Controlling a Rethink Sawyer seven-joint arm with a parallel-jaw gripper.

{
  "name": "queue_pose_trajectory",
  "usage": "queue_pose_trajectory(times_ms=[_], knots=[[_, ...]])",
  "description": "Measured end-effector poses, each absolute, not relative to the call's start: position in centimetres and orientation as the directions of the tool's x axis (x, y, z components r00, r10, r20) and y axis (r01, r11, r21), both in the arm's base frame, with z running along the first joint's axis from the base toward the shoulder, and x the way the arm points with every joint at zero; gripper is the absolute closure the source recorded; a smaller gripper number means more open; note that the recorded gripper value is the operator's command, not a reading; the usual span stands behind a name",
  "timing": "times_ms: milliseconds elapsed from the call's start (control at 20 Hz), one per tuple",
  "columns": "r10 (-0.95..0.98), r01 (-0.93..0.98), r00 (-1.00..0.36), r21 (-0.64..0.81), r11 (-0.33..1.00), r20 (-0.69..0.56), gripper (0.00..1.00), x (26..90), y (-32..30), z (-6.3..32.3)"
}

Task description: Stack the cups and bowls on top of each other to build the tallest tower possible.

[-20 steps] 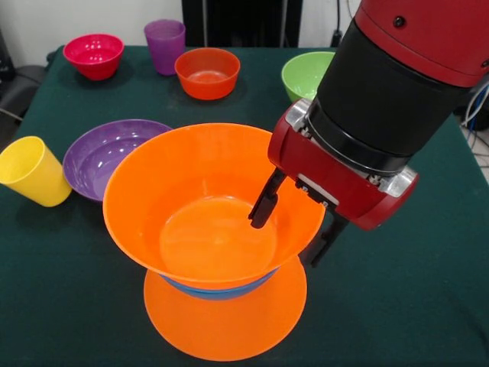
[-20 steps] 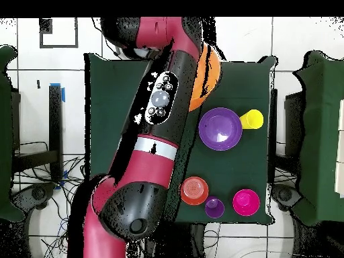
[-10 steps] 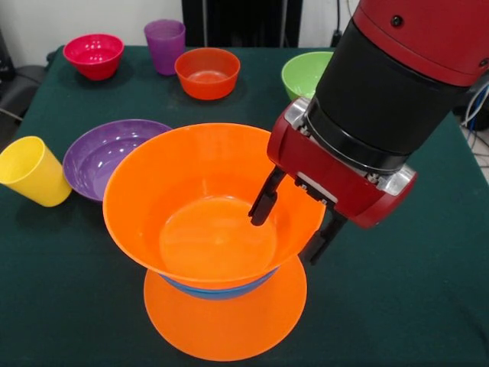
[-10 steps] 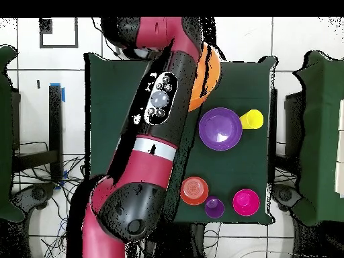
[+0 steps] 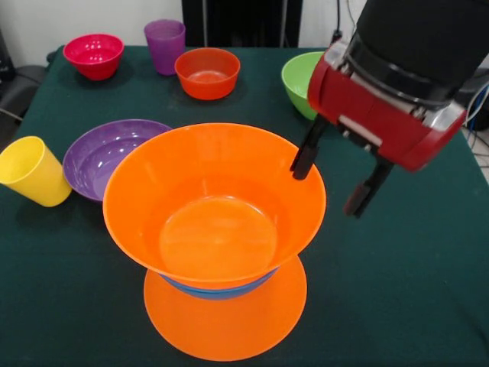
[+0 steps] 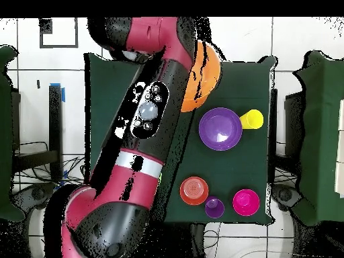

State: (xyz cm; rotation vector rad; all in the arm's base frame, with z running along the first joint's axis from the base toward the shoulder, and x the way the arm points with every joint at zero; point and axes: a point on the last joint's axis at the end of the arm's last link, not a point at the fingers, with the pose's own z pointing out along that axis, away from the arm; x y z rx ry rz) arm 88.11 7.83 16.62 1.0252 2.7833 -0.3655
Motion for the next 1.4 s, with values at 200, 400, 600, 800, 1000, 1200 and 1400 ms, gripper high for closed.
queue_pose_trajectory(times_ms=[200,400,600,800,1000,1200,1400], knots=[[0.640,0.674,-0.735,-0.133,0.727,-0.223,0.00,87.3,9.1,19.7],[0.666,0.696,-0.712,-0.098,0.711,-0.225,0.00,86.0,9.8,21.7],[0.693,0.722,-0.682,-0.063,0.689,-0.234,0.00,84.2,10.1,23.2],[0.722,0.751,-0.644,-0.030,0.660,-0.251,0.00,82.4,9.5,24.3],[0.753,0.781,-0.604,-0.001,0.625,-0.262,0.00,80.6,8.2,25.1],[0.775,0.802,-0.573,0.011,0.597,-0.267,0.00,79.4,6.8,25.4],[0.803,0.829,-0.538,0.012,0.559,-0.256,0.00,77.4,5.0,25.6]])
